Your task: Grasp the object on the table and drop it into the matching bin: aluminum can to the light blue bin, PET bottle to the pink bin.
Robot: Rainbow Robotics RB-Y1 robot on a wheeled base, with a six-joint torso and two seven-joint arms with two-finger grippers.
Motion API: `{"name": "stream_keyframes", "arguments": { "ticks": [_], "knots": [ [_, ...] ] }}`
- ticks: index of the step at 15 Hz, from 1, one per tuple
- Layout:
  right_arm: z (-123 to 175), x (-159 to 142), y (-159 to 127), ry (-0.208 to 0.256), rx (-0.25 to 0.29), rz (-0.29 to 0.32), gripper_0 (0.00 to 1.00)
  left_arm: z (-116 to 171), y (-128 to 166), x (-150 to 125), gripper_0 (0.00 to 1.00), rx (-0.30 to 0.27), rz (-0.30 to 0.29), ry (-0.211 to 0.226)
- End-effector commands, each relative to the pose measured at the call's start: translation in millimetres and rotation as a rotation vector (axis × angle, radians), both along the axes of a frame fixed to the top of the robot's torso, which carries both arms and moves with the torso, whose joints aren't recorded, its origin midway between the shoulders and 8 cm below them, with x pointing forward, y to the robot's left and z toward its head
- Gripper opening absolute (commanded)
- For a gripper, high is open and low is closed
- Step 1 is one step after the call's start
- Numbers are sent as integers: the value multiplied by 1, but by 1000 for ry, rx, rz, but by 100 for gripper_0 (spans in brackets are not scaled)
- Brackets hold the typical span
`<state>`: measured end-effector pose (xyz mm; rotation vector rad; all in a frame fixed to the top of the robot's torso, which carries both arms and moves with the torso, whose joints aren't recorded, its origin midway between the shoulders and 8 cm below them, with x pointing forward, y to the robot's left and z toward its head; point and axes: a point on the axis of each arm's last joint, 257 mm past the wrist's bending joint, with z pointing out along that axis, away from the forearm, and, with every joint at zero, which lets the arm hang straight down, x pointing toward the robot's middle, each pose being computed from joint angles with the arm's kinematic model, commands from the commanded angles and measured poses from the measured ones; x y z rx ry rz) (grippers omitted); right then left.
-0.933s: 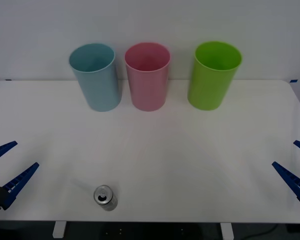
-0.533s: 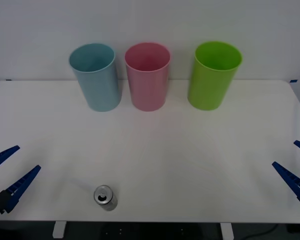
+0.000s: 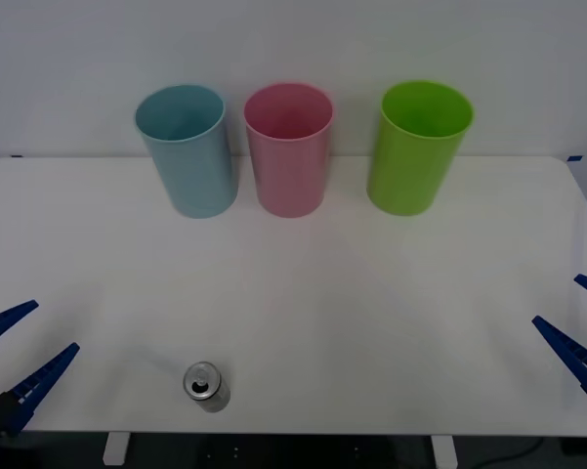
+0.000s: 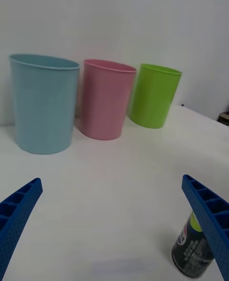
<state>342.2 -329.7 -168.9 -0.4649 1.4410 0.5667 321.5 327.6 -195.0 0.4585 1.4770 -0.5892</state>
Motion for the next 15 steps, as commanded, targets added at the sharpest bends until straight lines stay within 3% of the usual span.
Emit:
{"name": "stream_keyframes", "arguments": {
  "ticks": [1, 8, 10, 15],
  "knots": [
    [0, 0, 0, 0, 0, 0, 100, -9, -3, -8, 100, 46, -39, 26],
    [0, 0, 0, 0, 0, 0, 100, -29, -17, -30, 100, 119, -131, 56],
    [0, 0, 0, 0, 0, 0, 100, -41, -23, -36, 100, 175, -163, 42],
    [0, 0, 0, 0, 0, 0, 100, -74, -36, -32, 100, 224, -241, 2]
  ]
}}
